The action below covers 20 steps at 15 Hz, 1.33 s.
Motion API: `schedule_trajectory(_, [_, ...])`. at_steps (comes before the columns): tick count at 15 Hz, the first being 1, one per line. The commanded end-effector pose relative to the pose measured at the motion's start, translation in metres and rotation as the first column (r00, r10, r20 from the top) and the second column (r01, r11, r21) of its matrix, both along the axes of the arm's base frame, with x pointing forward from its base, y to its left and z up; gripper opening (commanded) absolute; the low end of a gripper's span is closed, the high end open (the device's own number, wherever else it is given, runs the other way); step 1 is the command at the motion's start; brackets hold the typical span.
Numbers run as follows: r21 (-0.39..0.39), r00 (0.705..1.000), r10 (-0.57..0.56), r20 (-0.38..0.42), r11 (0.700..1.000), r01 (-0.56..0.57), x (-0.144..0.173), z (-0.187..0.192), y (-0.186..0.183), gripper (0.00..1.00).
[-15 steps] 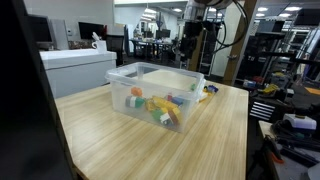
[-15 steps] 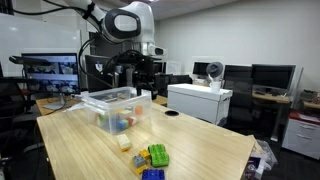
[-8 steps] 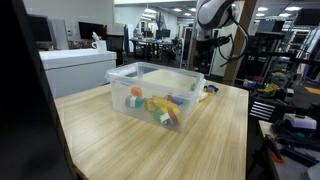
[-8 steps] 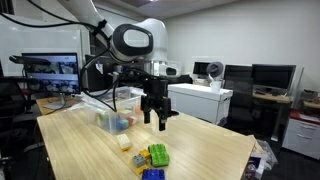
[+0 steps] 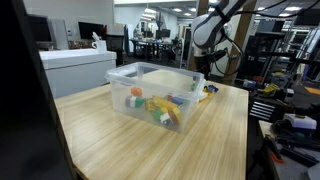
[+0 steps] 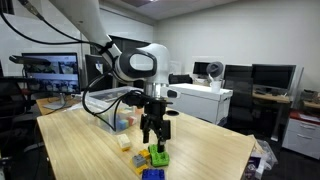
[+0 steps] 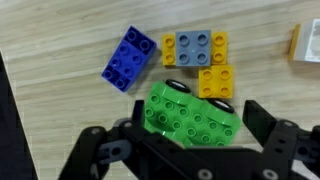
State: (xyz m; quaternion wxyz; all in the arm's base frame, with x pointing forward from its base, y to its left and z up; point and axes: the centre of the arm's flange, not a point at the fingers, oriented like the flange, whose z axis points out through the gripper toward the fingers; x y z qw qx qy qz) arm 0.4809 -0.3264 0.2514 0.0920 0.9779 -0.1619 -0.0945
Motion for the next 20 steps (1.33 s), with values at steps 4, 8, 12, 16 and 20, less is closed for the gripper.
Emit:
schedule_trajectory(4, [-0.017, 0.981, 0.182, -0.074, 0.983, -0.184, 0.04, -0.003, -0.009, 1.0])
schedule_trajectory(8, [0.041, 0.955, 0.248, -0.165, 0.969, -0.244, 0.029, -0.008, -0.004, 1.0])
schedule_trajectory(12, [0.123, 0.899, 0.349, -0.266, 0.937, -0.327, 0.018, -0.014, 0.003, 1.0])
schedule_trajectory(16, [0.131, 0.85, 0.422, -0.315, 0.907, -0.401, 0.022, -0.013, 0.0, 1.0])
schedule_trajectory(20, [0.134, 0.81, 0.482, -0.334, 0.875, -0.466, 0.023, -0.017, 0.002, 1.0])
